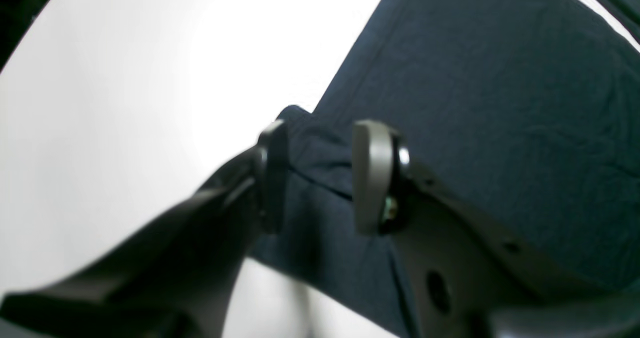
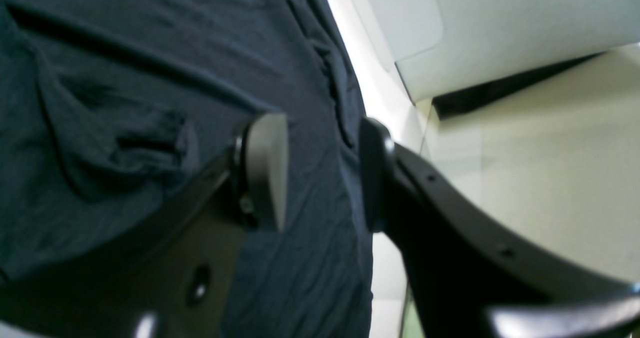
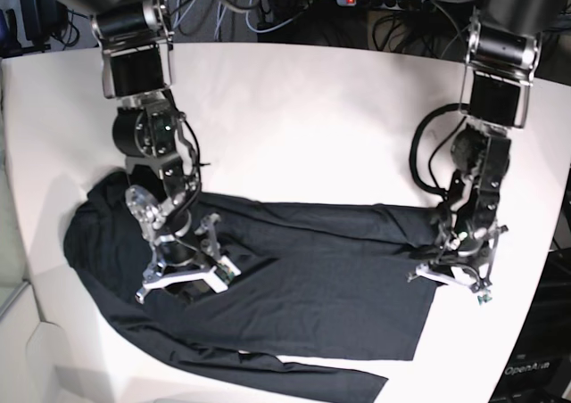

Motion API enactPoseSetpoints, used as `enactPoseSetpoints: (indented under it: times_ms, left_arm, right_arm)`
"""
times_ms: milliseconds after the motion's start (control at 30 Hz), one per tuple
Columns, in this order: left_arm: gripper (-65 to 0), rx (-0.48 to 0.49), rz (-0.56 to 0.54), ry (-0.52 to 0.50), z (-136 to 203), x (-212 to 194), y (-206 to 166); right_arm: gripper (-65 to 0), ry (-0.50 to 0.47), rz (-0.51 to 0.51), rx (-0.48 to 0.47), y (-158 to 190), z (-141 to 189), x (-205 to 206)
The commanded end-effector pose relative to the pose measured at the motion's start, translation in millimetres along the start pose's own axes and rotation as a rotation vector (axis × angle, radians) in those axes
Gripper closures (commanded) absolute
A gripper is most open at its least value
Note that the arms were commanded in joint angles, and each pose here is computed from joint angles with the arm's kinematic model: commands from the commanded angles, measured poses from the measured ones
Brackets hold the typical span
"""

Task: Fold the T-shirt properly
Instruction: 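Lift the gripped shirt edge slightly with both grippers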

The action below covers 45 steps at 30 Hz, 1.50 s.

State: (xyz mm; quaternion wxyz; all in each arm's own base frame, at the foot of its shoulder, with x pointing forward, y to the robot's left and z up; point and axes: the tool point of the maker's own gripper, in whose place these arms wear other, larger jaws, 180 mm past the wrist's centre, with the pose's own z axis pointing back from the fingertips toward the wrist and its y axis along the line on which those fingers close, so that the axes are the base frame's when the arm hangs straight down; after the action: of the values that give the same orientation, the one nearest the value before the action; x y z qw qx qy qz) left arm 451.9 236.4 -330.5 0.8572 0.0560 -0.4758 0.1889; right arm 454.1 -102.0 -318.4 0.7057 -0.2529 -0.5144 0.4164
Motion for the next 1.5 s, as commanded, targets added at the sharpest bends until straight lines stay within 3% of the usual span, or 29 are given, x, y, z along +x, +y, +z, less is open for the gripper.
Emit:
enactPoseSetpoints:
  times_ms: [0, 133, 333, 567, 733, 900, 1167, 1333, 1467]
  left_arm:
    - [-21.2, -0.007, -0.006, -0.065, 4.5, 19.8, -1.1]
    - [-20.9, 0.009, -0.021, -0.023, 4.5, -5.7, 7.5]
    - [-19.3, 0.028, -0.032, 0.021, 0.9, -24.8, 14.2]
    - [-0.4, 0.023, -0.070, 0.043, 1.4, -39.1, 12.0]
    - [0.0, 0.024, -0.070, 0.045, 1.1, -40.0, 11.9]
    - [0.0, 0.084, -0.135, 0.052, -5.4, -49.1, 26.3]
    - [0.0, 0.103, -0.161, 0.071, -7.9, -61.0, 27.1]
    - [0.0, 0.102, -0.160, 0.070, -7.8, -60.6, 26.8]
    - [0.0, 0.106, -0.162, 0.076, -8.2, -63.1, 28.4]
  right_arm:
    - [-24.7, -0.042, -0.001, -0.069, -28.0, -0.1, 15.4]
    - [-22.3, -0.013, -0.006, -0.078, -27.6, 10.3, -3.9]
    - [0.0, 0.059, -0.037, -0.095, -34.0, 15.5, -38.5]
    - [0.0, 0.153, -0.104, -0.149, -51.9, 25.5, -81.9]
    - [0.0, 0.208, -0.134, -0.130, -37.8, 35.2, -111.6]
    - [0.0, 0.219, -0.140, -0.145, -33.7, 53.7, -125.0]
    - [-0.2, 0.184, -0.100, -0.182, -41.2, 79.7, -112.0]
    - [-12.0, 0.179, -0.086, -0.142, -28.2, 91.6, -111.5]
    - [-20.6, 0.180, -0.072, -0.012, 0.8, 100.5, -112.9]
